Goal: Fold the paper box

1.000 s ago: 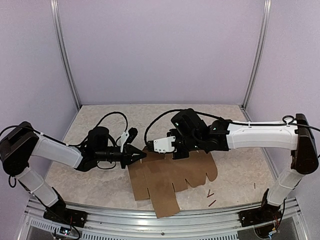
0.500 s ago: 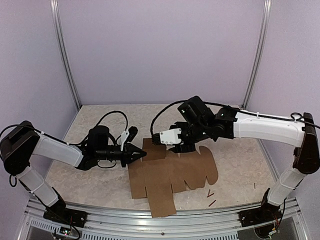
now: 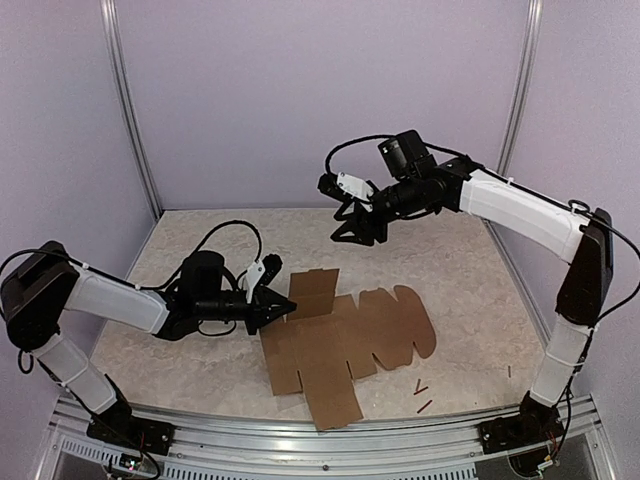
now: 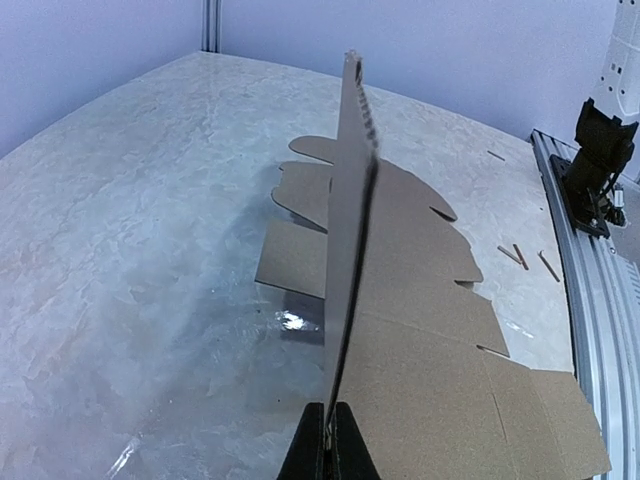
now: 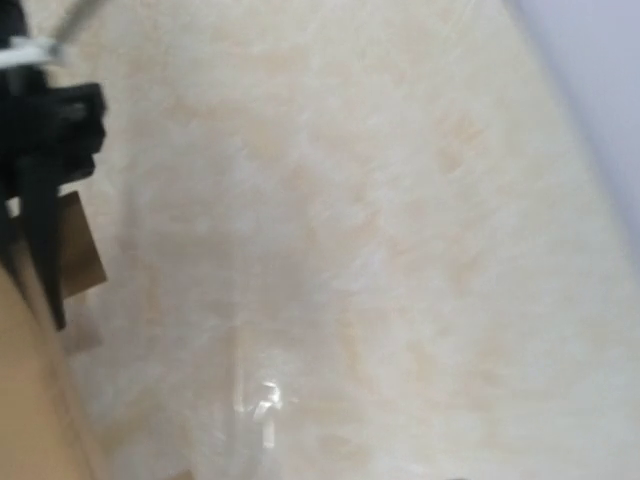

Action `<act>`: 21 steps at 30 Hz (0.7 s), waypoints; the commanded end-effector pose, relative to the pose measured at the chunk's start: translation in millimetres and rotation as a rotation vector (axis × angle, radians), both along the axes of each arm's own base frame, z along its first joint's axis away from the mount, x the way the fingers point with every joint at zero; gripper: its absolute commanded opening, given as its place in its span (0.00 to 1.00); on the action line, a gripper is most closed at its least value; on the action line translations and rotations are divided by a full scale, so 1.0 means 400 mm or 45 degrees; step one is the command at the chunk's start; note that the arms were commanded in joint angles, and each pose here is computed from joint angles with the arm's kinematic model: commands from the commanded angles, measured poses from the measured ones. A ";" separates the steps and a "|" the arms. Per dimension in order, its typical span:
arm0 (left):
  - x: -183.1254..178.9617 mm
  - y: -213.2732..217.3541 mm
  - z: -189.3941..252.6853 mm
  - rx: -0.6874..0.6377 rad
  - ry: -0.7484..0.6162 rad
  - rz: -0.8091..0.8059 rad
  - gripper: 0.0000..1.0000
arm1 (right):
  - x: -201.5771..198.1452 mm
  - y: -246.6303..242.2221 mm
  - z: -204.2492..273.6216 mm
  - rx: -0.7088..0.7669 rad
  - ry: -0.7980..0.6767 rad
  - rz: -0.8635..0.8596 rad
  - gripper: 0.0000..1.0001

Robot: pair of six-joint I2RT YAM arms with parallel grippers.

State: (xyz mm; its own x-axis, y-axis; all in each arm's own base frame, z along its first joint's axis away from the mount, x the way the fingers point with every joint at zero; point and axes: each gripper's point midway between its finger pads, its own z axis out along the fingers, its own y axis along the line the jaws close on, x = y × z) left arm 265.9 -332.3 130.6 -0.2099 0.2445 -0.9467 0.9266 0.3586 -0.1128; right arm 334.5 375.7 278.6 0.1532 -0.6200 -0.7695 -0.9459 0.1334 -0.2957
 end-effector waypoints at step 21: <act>-0.002 -0.001 0.041 -0.013 -0.059 0.011 0.00 | -0.174 0.078 -0.270 -0.185 0.468 0.261 0.52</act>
State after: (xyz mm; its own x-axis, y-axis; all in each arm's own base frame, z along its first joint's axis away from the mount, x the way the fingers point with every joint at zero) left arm 266.8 -331.1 127.8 -0.1958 0.2701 -0.9427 0.9211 0.3804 -0.0824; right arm 281.6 405.8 183.8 -0.0024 -0.6836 -0.7299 -0.9978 -0.0463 0.0467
